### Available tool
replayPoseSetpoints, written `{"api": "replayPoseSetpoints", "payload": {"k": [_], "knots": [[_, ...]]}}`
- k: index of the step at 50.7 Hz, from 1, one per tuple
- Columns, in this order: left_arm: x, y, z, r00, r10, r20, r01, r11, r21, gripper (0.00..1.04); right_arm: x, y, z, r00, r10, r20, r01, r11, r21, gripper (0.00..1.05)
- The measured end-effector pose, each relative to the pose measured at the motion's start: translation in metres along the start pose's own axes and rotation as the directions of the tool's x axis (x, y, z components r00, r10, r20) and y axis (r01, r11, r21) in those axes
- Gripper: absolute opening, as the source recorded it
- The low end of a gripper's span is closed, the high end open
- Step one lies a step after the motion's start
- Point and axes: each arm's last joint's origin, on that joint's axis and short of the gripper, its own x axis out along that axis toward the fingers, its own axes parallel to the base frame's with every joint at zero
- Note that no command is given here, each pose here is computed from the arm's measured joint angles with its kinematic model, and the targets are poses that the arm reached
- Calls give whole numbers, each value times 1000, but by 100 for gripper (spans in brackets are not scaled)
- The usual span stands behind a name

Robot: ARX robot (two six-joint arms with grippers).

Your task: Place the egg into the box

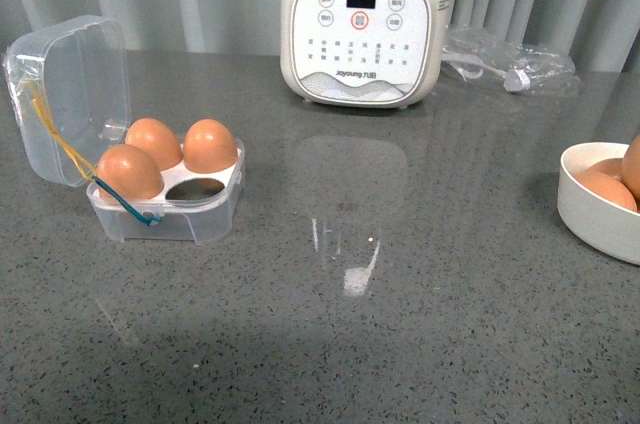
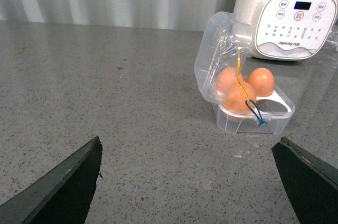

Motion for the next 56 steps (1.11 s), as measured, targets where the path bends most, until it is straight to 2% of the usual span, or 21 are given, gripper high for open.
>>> {"api": "replayPoseSetpoints", "payload": {"k": [8, 10, 12, 13, 15, 17, 20, 27, 33, 37, 41, 47, 56], "knots": [[0, 0, 0, 1000, 0, 0, 0, 1000, 0, 98, 0, 0, 0, 1000, -5, -9, 5, 1000, 6, 98], [0, 0, 0, 1000, 0, 0, 0, 1000, 0, 98, 0, 1, 0, 982, -129, -138, 143, 985, 96, 98], [0, 0, 0, 1000, 2, 0, -2, 1000, 0, 98, 3, 1, 2, 929, -264, -258, 310, 938, 157, 98], [0, 0, 0, 1000, 1, 0, -1, 1000, 0, 98, 5, 0, 2, 912, -301, -280, 358, 916, 182, 98], [0, 0, 0, 1000, -1, 0, 1, 1000, 0, 98, 9, 0, 3, 888, -349, -300, 420, 881, 218, 98], [0, 0, 0, 1000, 0, 0, 0, 1000, 0, 98, 13, -1, 4, 884, -351, -307, 433, 863, 260, 98], [0, 0, 0, 1000, 0, 0, 0, 1000, 0, 98, 23, -3, 10, 895, -319, -311, 415, 851, 321, 98], [0, 0, 0, 1000, 0, 0, 0, 1000, 0, 98, 46, -8, 27, 922, -271, -277, 357, 871, 337, 98], [0, 0, 0, 1000, 0, 0, 0, 1000, 0, 98, 76, -9, 38, 919, -230, -319, 311, 921, 233, 98], [0, 0, 0, 1000, 0, 0, 0, 1000, 0, 98, 99, -5, 46, 934, -155, -322, 209, 967, 143, 98], [0, 0, 0, 1000, 0, 0, 0, 1000, 0, 98, 120, 3, 55, 940, -63, -336, 98, 991, 89, 98], [0, 0, 0, 1000, 0, 0, 0, 1000, 0, 98, 143, 15, 62, 940, 23, -341, -7, 999, 48, 98], [0, 0, 0, 1000, 0, 0, 0, 1000, 0, 98, 160, 25, 62, 930, 72, -361, -69, 997, 20, 98]]}}
